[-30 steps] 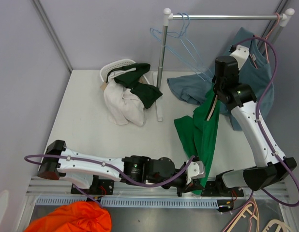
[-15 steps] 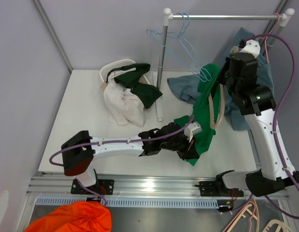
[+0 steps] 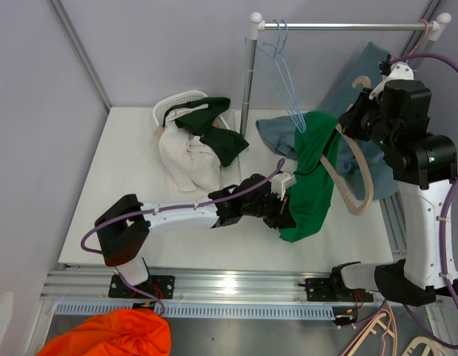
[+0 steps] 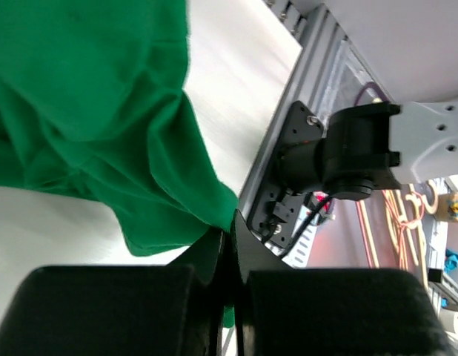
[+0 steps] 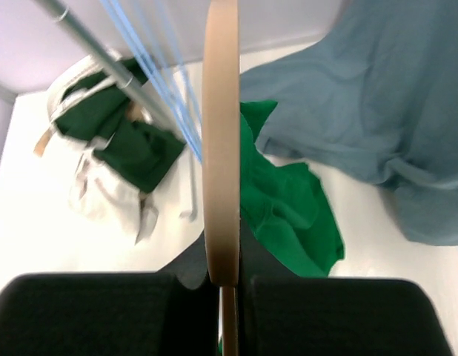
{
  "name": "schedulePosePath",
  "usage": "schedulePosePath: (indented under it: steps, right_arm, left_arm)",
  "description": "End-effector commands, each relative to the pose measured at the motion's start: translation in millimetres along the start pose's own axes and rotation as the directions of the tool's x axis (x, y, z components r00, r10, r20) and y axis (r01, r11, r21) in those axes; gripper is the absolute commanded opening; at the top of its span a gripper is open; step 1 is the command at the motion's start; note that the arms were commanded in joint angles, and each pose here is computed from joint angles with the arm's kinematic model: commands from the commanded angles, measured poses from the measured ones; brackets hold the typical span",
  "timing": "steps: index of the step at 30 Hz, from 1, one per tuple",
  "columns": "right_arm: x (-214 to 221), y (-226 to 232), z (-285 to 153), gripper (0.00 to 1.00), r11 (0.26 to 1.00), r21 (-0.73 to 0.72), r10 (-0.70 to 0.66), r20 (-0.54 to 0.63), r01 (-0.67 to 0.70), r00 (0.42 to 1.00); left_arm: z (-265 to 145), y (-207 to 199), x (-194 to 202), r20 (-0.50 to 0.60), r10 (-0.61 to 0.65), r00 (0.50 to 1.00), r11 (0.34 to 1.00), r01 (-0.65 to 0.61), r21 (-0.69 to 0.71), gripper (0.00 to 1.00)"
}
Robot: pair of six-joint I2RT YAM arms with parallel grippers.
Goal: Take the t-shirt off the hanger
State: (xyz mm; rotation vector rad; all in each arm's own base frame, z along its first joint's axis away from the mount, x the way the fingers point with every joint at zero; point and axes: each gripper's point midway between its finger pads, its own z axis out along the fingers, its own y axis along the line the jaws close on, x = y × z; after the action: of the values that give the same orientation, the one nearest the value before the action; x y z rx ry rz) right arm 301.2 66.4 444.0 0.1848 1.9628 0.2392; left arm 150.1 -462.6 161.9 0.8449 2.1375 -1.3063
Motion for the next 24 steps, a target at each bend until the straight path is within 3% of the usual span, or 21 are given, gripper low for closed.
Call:
schedulePosePath:
  steps: [1,9,14,19,24]
  right_arm:
    - [21.5,24.7,-16.6,0.00,0.987,-0.158,0.006,-0.126,-0.026,0.992]
    - [82.3,10.4,-8.5,0.00,0.992,-0.126,-0.043,-0.276,0.009,0.960]
    - [85.2,-1.4,-26.1,0.00,0.995,-0.087,-0.061,-0.281,0.038,0.958]
    - [80.6,-7.2,-32.4,0.00,0.997,-0.051,-0.065,-0.252,0.053,0.966]
    - [52.2,-24.1,-31.2,0.00,0.995,0.053,-0.074,-0.129,0.082,0.989]
  left_arm:
    - [-0.5,11.8,-19.3,0.038,-0.028,0.999,0.999,0.030,-0.042,0.01]
    - [-12.9,12.7,-75.7,0.160,0.029,0.987,0.992,-0.009,-0.122,0.01]
    - [-26.5,51.5,-84.8,0.176,-0.088,0.980,0.973,0.123,-0.197,0.01]
    - [-50.0,87.4,-77.8,0.215,-0.104,0.971,0.946,0.163,-0.279,0.01]
    - [-73.2,74.1,-78.5,0.240,-0.093,0.966,0.950,0.158,-0.268,0.01]
